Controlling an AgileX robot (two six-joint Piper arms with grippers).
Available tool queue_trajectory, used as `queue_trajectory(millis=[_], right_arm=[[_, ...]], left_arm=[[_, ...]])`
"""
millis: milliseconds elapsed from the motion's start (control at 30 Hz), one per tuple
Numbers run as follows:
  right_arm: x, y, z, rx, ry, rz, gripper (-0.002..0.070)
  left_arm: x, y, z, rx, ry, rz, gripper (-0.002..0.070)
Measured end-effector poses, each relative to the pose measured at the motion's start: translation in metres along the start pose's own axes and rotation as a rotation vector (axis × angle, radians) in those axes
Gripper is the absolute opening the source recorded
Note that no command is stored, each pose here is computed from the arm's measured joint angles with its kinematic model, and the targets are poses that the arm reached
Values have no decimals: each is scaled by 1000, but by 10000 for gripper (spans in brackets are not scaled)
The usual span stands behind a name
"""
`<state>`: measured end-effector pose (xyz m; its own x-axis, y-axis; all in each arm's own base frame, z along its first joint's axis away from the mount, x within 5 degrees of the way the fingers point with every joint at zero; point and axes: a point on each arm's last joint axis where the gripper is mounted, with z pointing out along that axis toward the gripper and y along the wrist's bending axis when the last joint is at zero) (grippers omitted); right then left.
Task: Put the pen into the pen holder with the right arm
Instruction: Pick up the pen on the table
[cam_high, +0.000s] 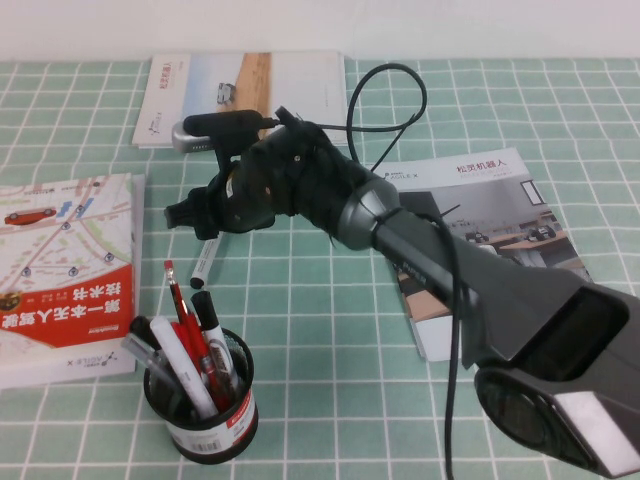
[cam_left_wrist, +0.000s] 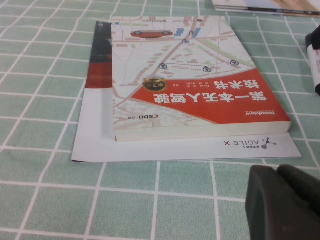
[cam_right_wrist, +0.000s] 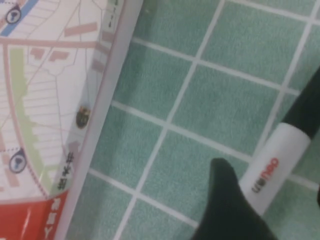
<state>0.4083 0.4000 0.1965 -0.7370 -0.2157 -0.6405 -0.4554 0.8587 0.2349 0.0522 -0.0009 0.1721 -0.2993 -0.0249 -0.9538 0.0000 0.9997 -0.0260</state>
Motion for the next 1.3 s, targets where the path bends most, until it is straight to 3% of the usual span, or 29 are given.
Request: queue_trajectory(millis=[433, 733, 1067, 1300], right_arm=[[12, -1, 17, 18, 16, -40, 335], [16, -7, 13, 85, 102, -96, 125], [15, -21, -8, 123, 255, -134, 123], [-8, -21, -60, 137, 269, -190, 122]], left_arm=[[0, 0, 0, 0, 0, 0, -4], [0, 0, 0, 0, 0, 0, -4], [0, 0, 0, 0, 0, 0, -4], [0, 0, 0, 0, 0, 0, -4]])
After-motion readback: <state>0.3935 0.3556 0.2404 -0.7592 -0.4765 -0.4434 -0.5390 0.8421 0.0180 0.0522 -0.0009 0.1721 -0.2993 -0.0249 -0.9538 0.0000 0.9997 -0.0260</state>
